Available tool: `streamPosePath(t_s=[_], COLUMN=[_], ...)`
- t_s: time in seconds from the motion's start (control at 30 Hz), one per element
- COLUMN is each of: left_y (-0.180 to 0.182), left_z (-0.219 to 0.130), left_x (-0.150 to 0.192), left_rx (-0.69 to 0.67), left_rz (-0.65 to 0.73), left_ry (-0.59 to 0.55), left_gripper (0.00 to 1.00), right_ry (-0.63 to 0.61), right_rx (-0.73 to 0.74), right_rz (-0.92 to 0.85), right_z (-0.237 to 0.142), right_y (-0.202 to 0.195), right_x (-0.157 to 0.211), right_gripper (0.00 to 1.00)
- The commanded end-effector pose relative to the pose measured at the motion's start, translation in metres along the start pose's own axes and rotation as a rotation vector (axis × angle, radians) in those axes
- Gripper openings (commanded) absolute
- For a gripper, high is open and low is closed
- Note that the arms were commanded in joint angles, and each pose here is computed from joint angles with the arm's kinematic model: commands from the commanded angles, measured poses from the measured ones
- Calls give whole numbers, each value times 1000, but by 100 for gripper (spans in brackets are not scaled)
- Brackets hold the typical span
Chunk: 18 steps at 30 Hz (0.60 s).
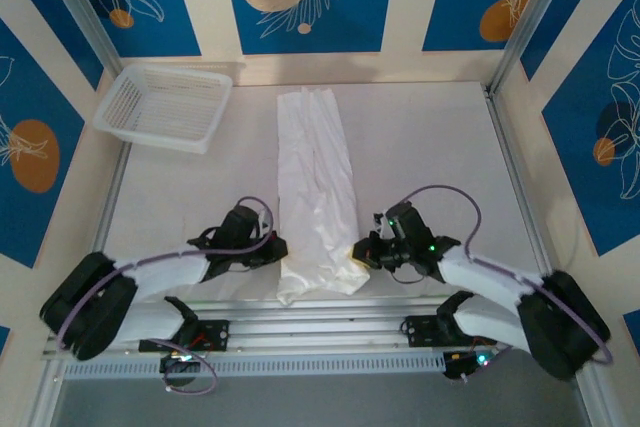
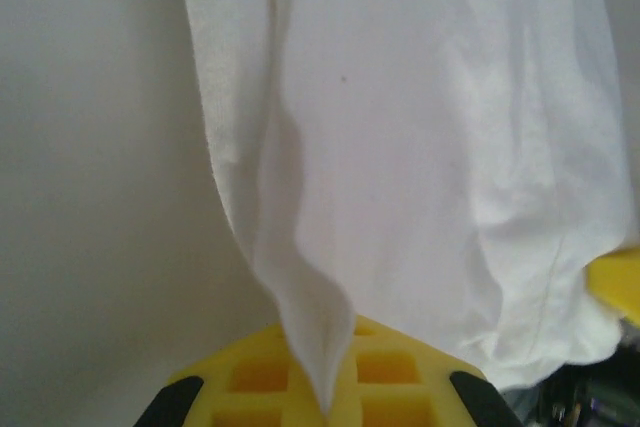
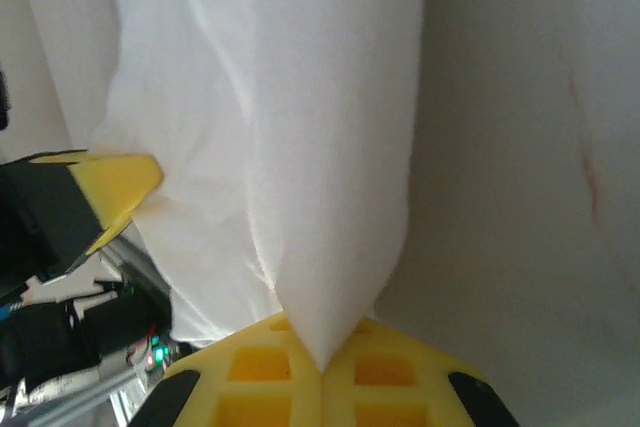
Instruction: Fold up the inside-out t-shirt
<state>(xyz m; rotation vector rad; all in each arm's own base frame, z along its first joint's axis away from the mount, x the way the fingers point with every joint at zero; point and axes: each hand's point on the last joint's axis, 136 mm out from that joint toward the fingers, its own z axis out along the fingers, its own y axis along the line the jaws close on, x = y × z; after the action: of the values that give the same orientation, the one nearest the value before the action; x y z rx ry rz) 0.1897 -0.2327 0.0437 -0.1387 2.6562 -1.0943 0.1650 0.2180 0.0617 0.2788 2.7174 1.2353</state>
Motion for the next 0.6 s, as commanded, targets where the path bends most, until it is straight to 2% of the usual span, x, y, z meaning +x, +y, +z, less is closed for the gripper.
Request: streamPosePath(t_s=[0.0, 0.1, 0.17, 0.27, 0.57], left_y=[10, -15, -39, -62, -78], left_z=[-16, -43, -62, -76, -76], left_x=[20, -1, -25, -58, -200], left_rx=[-41, -38, -43, -50, -25], left_rz=[-49, -3, 58, 74, 71], left_ry=[15, -68, -144, -195, -387], left_gripper=[0, 0, 0, 0, 0], right_ry=[10, -36, -79, -121, -271], right_rx=[40, 9, -25, -63, -61], right_rz=[16, -27, -71, -140, -313], right_z=[-22, -46, -59, -68, -66], right_y=[-4, 19, 43, 78, 144], right_x=[19, 11, -6, -40, -187], right_gripper=[0, 0, 0, 0, 0])
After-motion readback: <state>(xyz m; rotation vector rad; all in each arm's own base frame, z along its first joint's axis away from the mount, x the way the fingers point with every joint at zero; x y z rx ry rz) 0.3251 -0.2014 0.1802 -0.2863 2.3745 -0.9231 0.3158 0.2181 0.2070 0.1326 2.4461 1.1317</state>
